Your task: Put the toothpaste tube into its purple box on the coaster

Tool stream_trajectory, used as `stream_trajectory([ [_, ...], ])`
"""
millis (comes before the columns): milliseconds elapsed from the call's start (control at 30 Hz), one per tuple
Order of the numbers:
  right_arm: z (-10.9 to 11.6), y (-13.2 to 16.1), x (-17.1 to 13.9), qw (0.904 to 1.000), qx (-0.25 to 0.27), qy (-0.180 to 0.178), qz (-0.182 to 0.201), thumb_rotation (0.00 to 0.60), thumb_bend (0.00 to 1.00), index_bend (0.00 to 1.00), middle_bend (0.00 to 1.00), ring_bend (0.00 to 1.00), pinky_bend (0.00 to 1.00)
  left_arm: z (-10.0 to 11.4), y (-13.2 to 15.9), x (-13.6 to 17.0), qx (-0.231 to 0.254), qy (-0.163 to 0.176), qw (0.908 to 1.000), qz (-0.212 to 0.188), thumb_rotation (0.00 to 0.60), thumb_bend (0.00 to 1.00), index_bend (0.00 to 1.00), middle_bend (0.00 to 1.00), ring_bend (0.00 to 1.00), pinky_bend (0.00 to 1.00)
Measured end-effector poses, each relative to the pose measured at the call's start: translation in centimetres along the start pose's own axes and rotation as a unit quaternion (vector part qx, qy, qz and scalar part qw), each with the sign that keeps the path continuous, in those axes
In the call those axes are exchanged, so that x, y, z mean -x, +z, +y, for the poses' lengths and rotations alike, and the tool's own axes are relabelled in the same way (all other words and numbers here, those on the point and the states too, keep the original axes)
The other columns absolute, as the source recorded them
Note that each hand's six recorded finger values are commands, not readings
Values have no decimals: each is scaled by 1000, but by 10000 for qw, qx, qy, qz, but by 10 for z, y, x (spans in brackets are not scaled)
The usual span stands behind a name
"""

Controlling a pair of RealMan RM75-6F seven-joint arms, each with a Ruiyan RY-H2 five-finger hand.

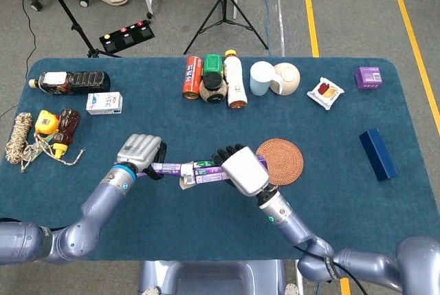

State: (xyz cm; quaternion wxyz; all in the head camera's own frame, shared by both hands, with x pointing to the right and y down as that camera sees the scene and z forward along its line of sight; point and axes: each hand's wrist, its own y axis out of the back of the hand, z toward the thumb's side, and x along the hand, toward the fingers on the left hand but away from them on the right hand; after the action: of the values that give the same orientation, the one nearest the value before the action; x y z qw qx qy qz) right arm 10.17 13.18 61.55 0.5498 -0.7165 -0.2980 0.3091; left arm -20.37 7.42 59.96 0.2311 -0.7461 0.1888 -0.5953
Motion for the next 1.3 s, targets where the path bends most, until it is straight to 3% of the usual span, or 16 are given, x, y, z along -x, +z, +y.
stream_trajectory([
  [533, -4, 8, 0, 9991, -250, -344, -74, 600, 439, 500, 573, 559, 666, 2, 13, 2, 41, -231, 9997, 17, 600, 266, 692, 548, 499, 638],
  [833, -9, 11, -5, 9988, -112, -426, -229, 600, 440, 501, 574, 560, 667, 4, 28, 0, 250, -96, 9996, -74, 600, 282, 693, 555, 501, 646],
  [1300, -8, 16, -7, 9977, -70, -623, -269, 600, 441, 505, 577, 562, 669, 2, 47, 0, 210, -17, 9997, 115, 600, 292, 714, 586, 521, 663],
])
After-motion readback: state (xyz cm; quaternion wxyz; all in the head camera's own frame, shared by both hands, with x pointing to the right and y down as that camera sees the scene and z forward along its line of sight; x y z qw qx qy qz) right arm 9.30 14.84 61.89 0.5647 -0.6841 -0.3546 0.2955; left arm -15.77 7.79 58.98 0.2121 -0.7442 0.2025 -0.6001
